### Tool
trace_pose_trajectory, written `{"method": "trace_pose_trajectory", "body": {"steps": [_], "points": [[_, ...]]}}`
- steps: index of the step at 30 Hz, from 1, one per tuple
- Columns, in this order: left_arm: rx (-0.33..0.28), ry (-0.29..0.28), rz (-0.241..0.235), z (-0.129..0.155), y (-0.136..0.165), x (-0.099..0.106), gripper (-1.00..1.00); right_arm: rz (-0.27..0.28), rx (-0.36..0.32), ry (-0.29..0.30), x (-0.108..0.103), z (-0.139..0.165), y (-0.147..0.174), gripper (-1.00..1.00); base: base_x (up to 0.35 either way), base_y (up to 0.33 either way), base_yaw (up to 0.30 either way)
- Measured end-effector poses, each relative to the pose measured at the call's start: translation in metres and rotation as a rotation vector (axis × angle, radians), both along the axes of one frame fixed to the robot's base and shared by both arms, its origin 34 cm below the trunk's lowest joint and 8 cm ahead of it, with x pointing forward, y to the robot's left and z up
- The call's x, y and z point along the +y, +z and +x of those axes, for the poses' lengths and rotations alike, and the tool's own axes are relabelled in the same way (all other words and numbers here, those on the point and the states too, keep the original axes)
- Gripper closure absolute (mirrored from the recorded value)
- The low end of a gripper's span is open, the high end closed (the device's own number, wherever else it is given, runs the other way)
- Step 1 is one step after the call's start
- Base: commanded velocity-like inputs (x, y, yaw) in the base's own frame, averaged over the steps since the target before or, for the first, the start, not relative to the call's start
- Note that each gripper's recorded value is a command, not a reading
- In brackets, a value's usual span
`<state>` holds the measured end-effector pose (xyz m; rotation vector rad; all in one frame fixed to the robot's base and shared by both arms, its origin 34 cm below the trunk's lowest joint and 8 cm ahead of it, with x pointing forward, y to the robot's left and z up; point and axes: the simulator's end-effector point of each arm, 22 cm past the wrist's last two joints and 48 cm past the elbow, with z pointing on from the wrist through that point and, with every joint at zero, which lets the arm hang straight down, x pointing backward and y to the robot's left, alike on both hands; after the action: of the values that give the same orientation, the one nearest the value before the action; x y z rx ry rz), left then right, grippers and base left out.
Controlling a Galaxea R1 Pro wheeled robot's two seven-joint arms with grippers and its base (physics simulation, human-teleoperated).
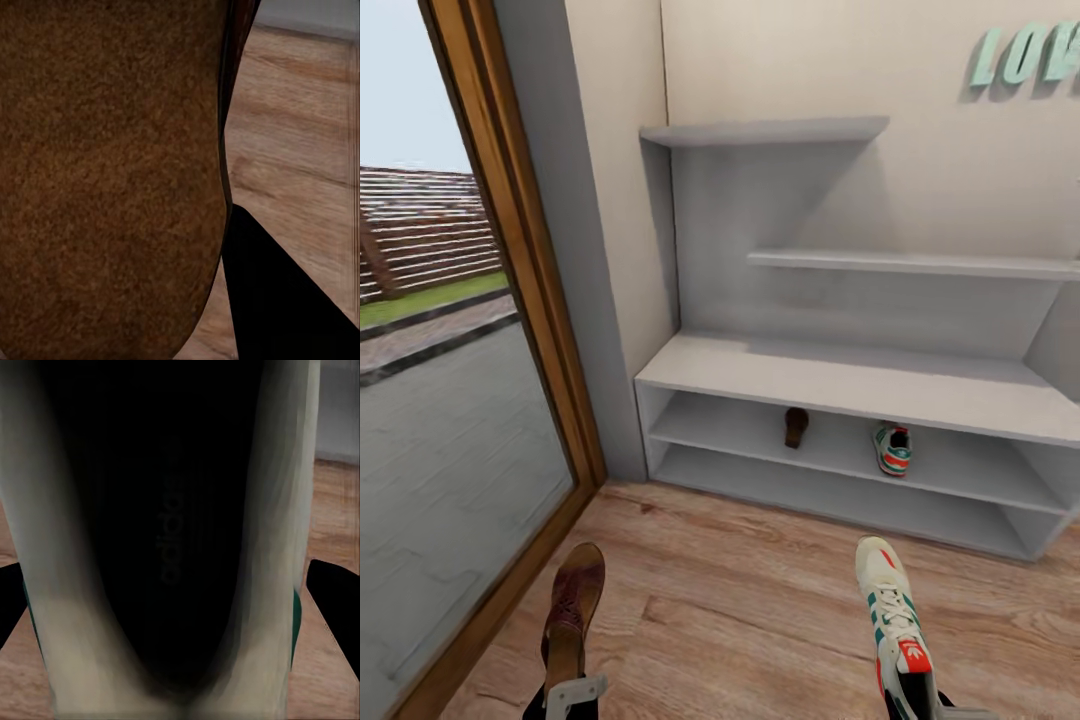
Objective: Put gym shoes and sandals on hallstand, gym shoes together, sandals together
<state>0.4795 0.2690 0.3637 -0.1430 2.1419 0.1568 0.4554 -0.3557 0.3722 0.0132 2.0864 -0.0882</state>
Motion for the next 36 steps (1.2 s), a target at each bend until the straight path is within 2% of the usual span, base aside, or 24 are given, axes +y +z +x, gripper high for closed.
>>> {"method": "trace_pose_trajectory", "body": {"steps": [20, 26, 36], "points": [[0.0, 0.0, 0.0, 0.0002, 0.0, -0.0001, 1.0, -0.001, 0.001, 0.001, -0.0007, -0.0002, -0.0001, 1.0, 0.003, 0.002, -0.262], [-0.001, 0.001, 0.001, 0.0001, 0.0003, 0.0005, 1.0, -0.002, 0.0, 0.0, -0.0009, -0.0002, 0.0001, 1.0, 0.183, 0.172, -0.258], [0.0, 0.0, 0.001, 0.0001, 0.0001, 0.0006, 1.0, 0.001, -0.001, -0.001, 0.0007, 0.0003, 0.0, 1.0, 0.017, 0.017, -0.037]]}}
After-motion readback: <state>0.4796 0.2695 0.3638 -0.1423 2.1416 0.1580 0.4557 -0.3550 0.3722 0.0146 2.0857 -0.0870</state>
